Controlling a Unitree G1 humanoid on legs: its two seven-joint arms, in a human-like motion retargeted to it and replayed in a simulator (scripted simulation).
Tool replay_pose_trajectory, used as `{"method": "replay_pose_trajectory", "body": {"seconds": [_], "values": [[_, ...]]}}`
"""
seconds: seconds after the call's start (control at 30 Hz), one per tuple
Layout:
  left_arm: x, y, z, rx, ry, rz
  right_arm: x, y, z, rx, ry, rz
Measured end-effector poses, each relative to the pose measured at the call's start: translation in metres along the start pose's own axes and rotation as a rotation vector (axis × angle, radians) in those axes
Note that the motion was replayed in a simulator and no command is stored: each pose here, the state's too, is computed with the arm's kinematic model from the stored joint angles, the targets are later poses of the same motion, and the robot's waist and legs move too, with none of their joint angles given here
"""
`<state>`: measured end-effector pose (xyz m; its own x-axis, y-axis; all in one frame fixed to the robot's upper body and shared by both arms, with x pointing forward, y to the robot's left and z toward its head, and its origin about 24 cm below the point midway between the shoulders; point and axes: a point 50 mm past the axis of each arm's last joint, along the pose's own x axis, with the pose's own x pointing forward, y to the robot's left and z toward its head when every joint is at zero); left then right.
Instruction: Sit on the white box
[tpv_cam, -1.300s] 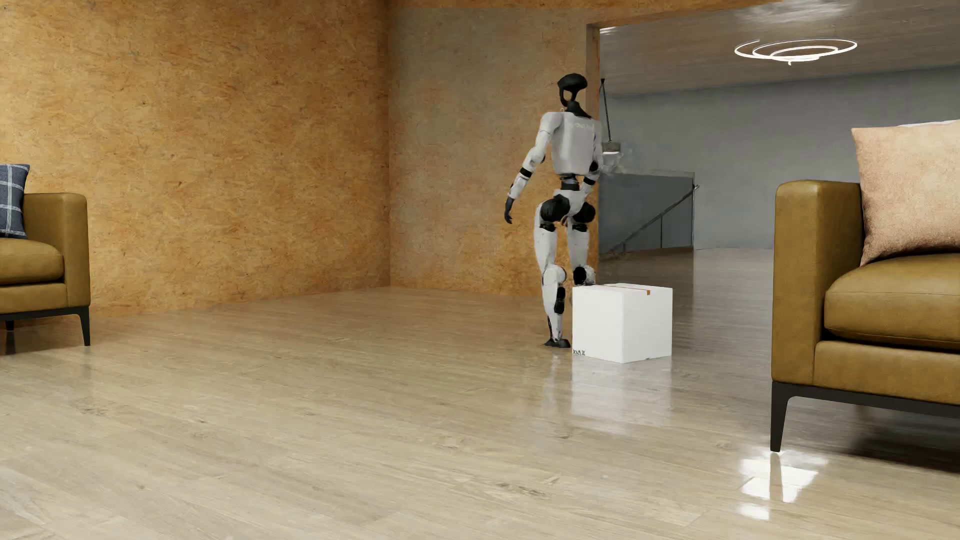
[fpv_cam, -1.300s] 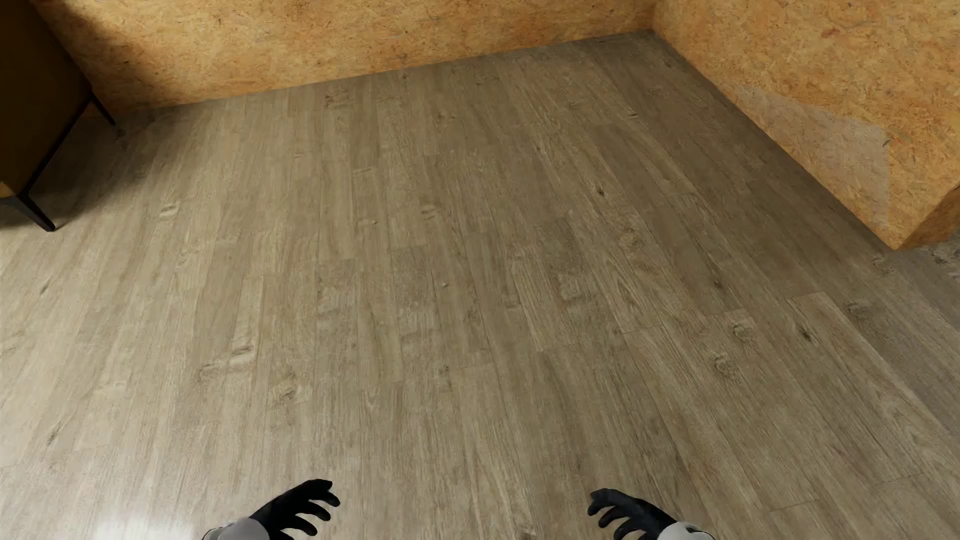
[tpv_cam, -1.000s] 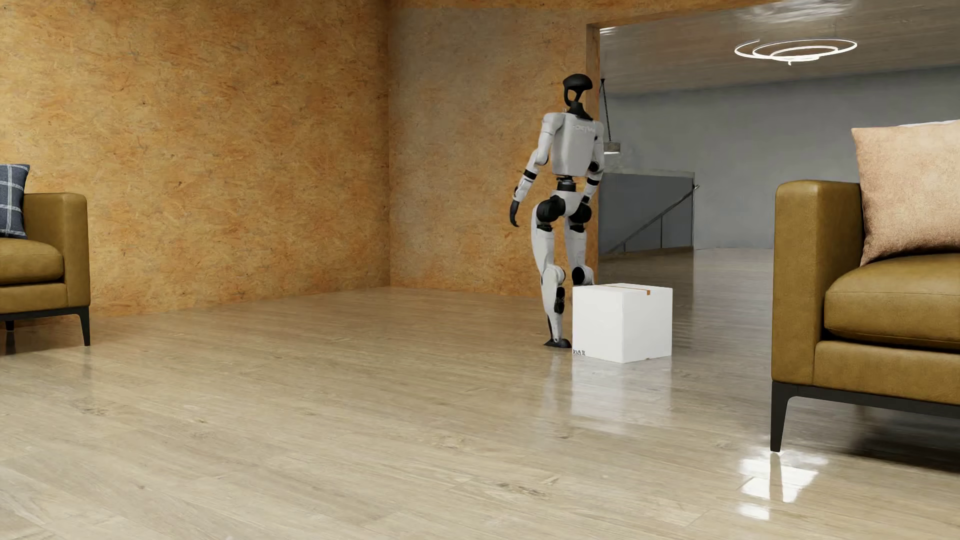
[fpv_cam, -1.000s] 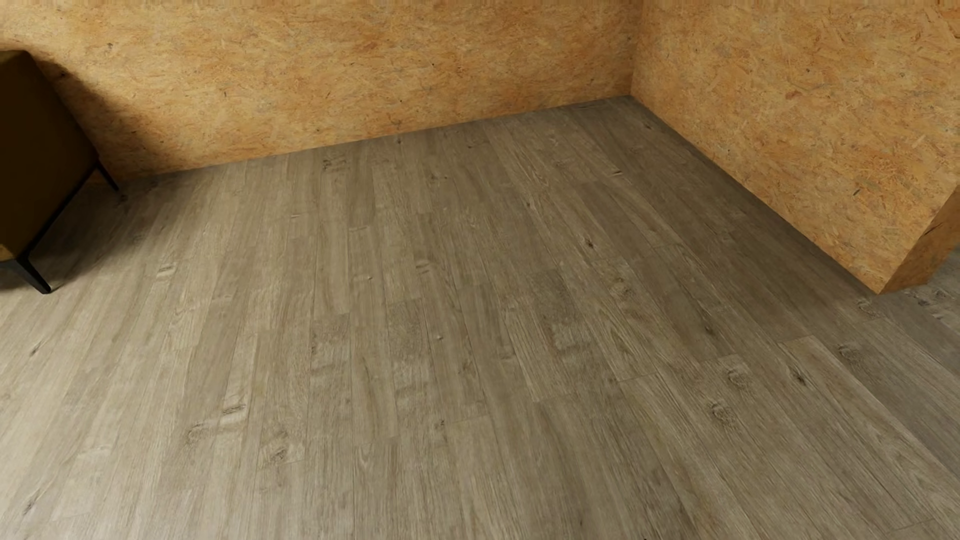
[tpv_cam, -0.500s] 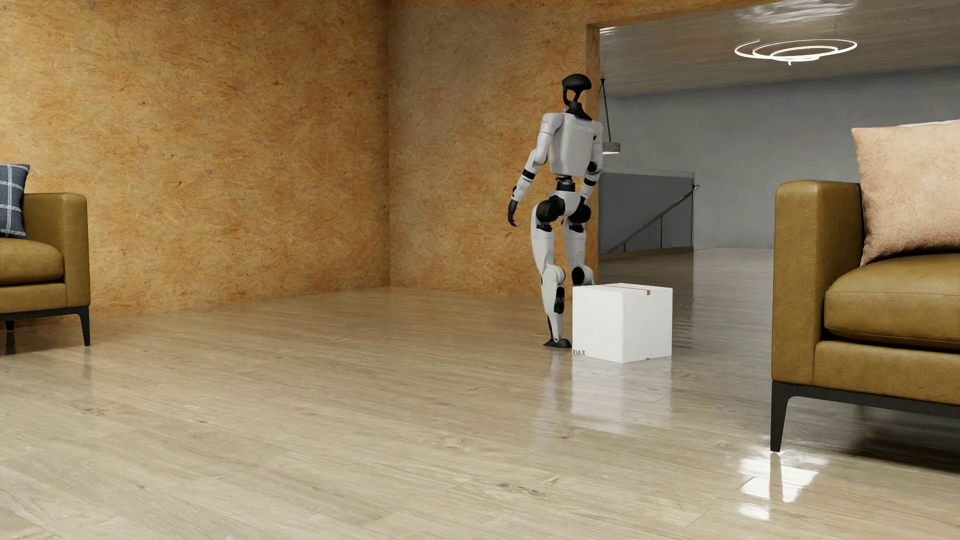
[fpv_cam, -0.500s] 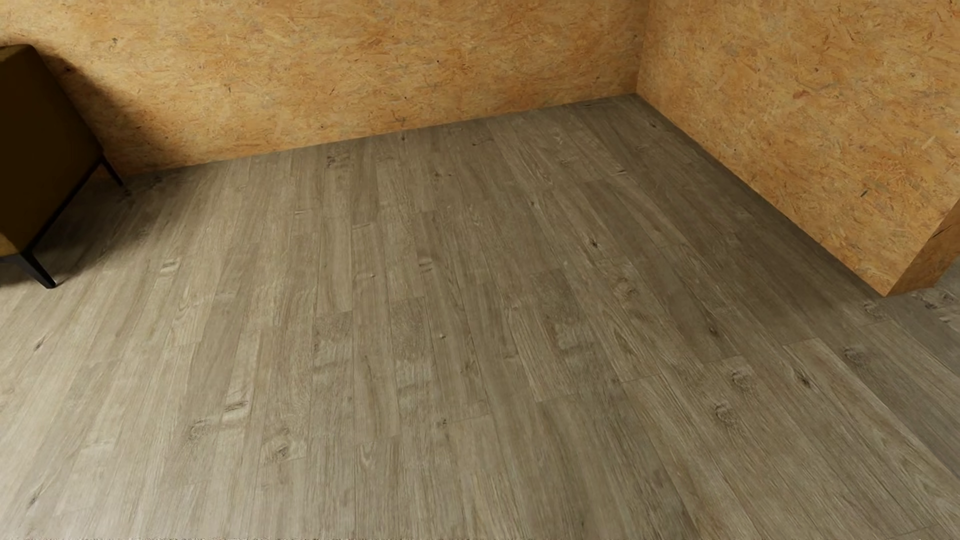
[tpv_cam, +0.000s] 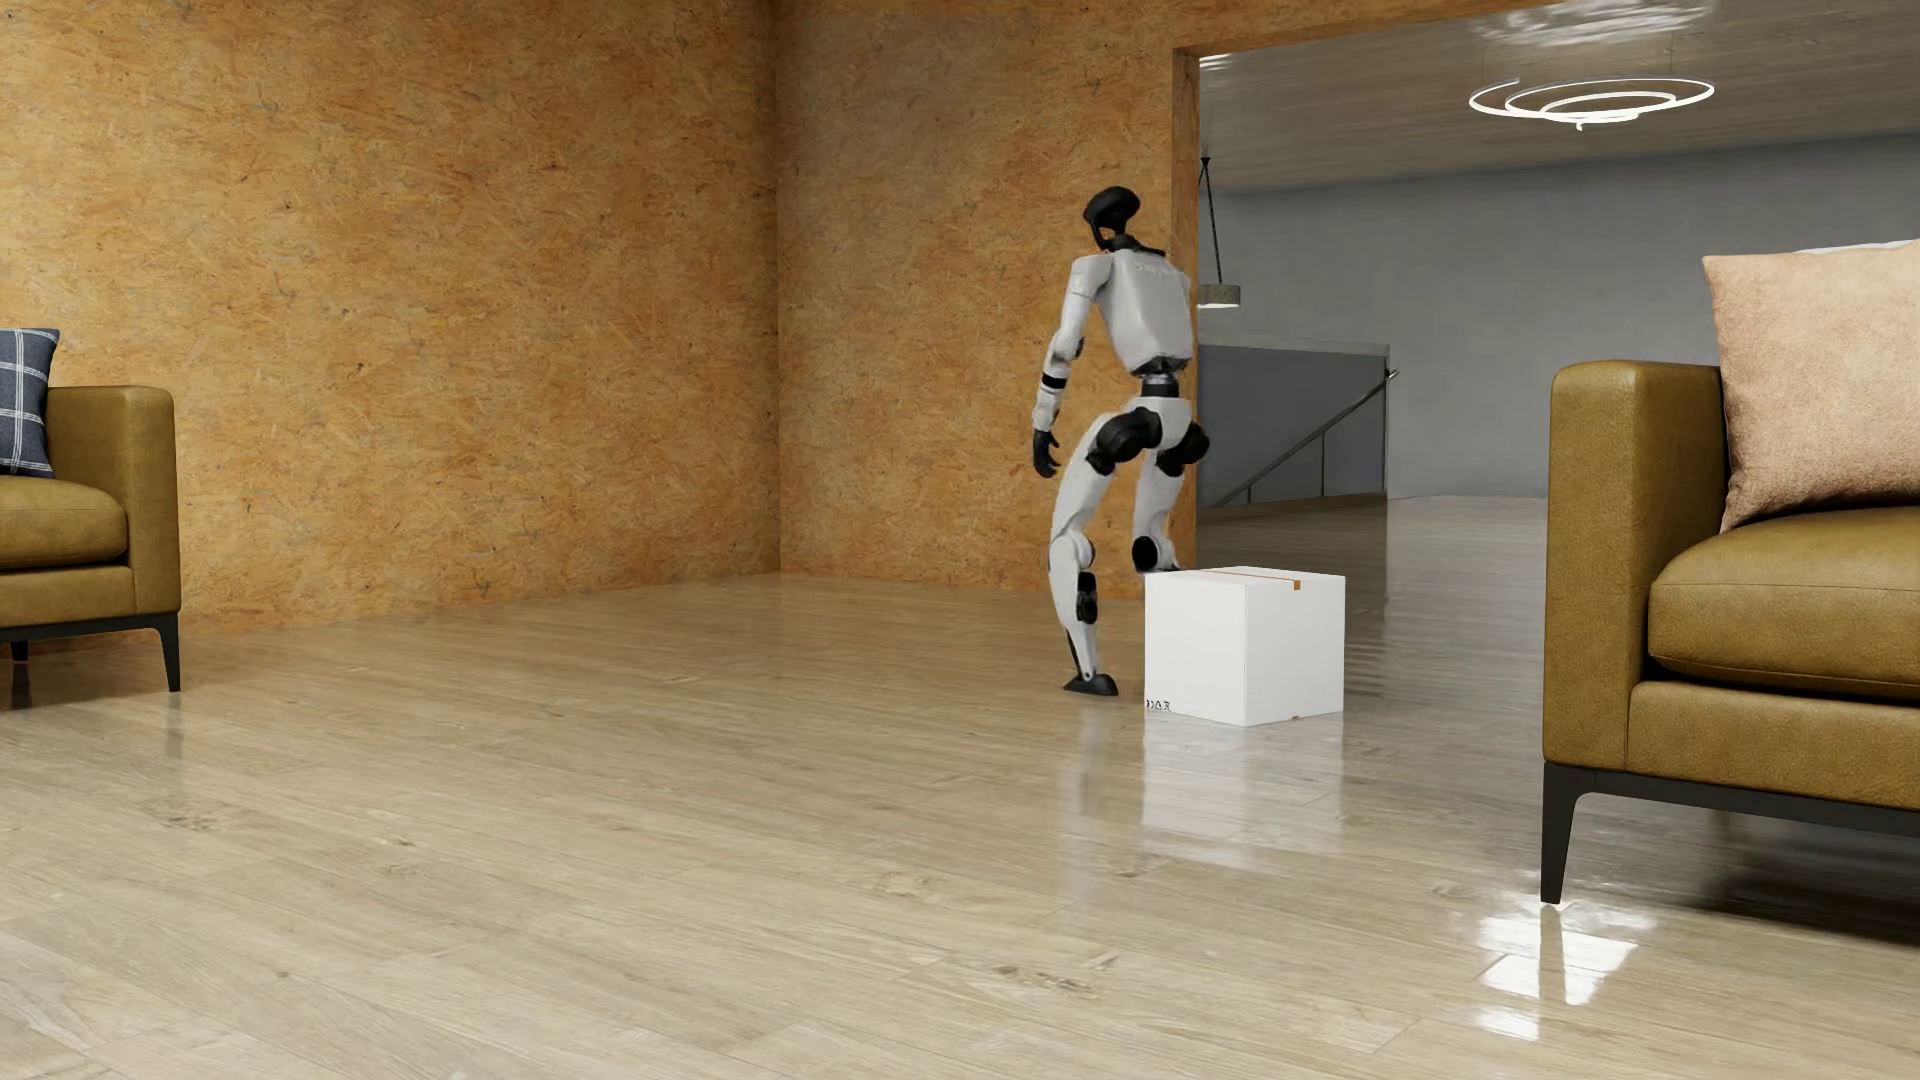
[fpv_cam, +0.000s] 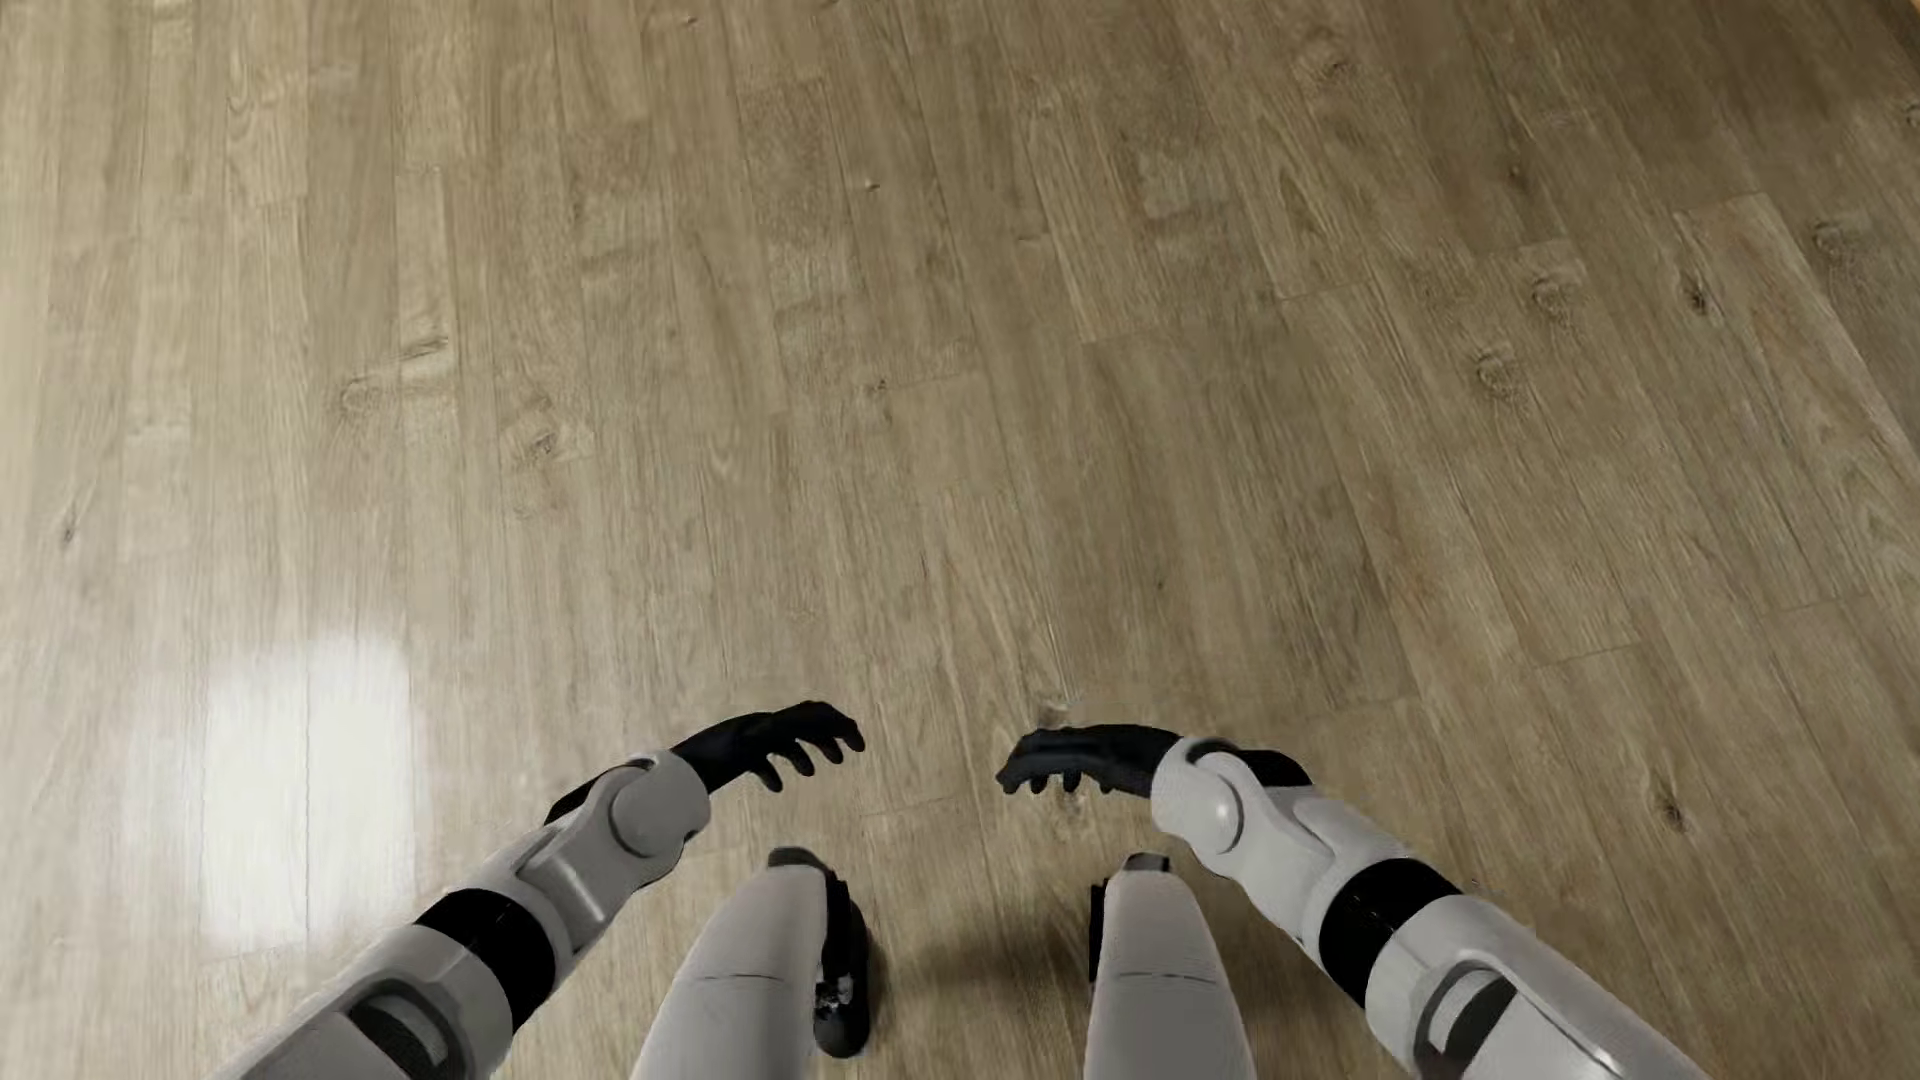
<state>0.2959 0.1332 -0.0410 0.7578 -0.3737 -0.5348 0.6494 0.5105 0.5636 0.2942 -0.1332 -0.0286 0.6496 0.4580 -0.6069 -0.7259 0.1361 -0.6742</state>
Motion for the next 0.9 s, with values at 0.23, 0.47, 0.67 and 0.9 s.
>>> {"method": "replay_pose_trajectory", "body": {"seconds": [0.23,0.47,0.67,0.9], "values": [[-0.053,0.103,0.135,0.504,-0.572,0.185,-0.034,-0.095,0.109,-0.655,-0.41,-0.17],[-0.156,0.123,0.197,0.503,-1.085,0.464,-0.125,-0.133,0.131,-0.513,-0.743,-0.735],[-0.165,0.126,0.179,0.429,-1.067,0.549,-0.135,-0.133,0.113,-0.398,-0.694,-0.855],[-0.106,0.116,0.112,0.195,-0.729,0.548,-0.085,-0.109,0.055,-0.103,-0.399,-0.77]]}}
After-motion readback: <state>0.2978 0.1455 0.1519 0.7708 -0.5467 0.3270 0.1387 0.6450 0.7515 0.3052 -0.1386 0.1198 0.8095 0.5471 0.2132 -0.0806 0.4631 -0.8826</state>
